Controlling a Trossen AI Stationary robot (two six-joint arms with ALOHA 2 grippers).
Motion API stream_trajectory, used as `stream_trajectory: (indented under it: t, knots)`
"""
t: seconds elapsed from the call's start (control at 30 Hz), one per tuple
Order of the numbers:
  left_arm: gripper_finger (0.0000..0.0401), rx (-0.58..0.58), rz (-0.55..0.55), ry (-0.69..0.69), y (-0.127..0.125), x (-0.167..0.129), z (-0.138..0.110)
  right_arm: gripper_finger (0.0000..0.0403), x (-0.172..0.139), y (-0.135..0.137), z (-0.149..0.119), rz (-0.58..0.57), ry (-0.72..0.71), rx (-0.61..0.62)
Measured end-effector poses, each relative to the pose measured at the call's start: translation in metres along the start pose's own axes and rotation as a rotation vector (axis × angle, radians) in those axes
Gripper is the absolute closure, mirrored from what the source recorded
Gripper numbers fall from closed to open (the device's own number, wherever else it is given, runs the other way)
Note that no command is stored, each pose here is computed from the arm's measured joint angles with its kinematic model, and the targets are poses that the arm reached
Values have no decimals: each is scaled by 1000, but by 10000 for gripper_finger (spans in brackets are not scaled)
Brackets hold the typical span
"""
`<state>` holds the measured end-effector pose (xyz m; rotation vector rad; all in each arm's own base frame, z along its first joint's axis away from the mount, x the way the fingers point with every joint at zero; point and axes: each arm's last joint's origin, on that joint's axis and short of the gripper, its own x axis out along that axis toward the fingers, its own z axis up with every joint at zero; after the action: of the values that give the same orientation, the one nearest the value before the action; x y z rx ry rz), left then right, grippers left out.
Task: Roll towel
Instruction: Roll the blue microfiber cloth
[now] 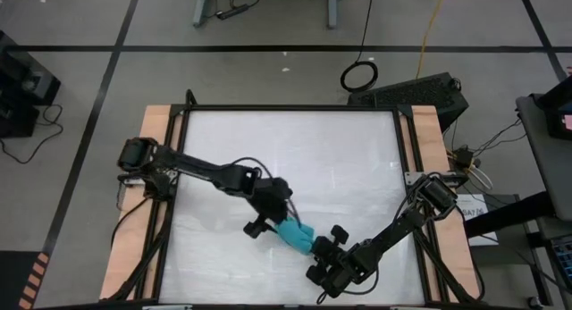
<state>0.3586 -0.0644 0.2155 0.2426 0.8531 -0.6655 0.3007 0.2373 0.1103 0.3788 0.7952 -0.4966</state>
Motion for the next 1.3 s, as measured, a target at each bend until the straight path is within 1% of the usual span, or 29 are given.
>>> stream_trajectory:
  t: [0.07,0.17,0.23,0.3,0.4,0.47,0.57,0.67,0.8,0.97,1.1,1.2,1.3]
  knots:
    - [170,91,41,10,-12,-2,6,391,0,1,1,7,1,19]
    - [171,205,80,28,-30,4,14,391,0,1,2,16,9,48]
    - [171,246,113,64,-38,11,15,391,0,2,4,31,12,61]
    - [171,262,150,81,-40,20,15,391,0,4,4,50,14,74]
    - [171,261,171,113,-38,35,11,392,0,6,5,66,14,84]
    - [171,230,206,139,-36,40,8,392,0,6,5,67,15,85]
    - [171,165,230,144,-34,44,7,392,0,6,5,69,24,75]
    - [171,138,238,137,-34,44,7,392,-2,5,6,70,28,54]
    - [171,149,198,154,-35,46,4,392,-8,3,10,58,38,9]
    - [171,132,171,206,-32,56,-5,392,-10,-1,17,44,40,-53]
    - [173,124,142,233,-31,69,-12,392,-8,-3,21,41,54,-67]
    - [192,116,127,276,-30,78,-19,392,-7,-3,22,47,60,-81]
    - [233,79,119,304,-30,82,-23,392,-7,-3,21,54,78,-103]
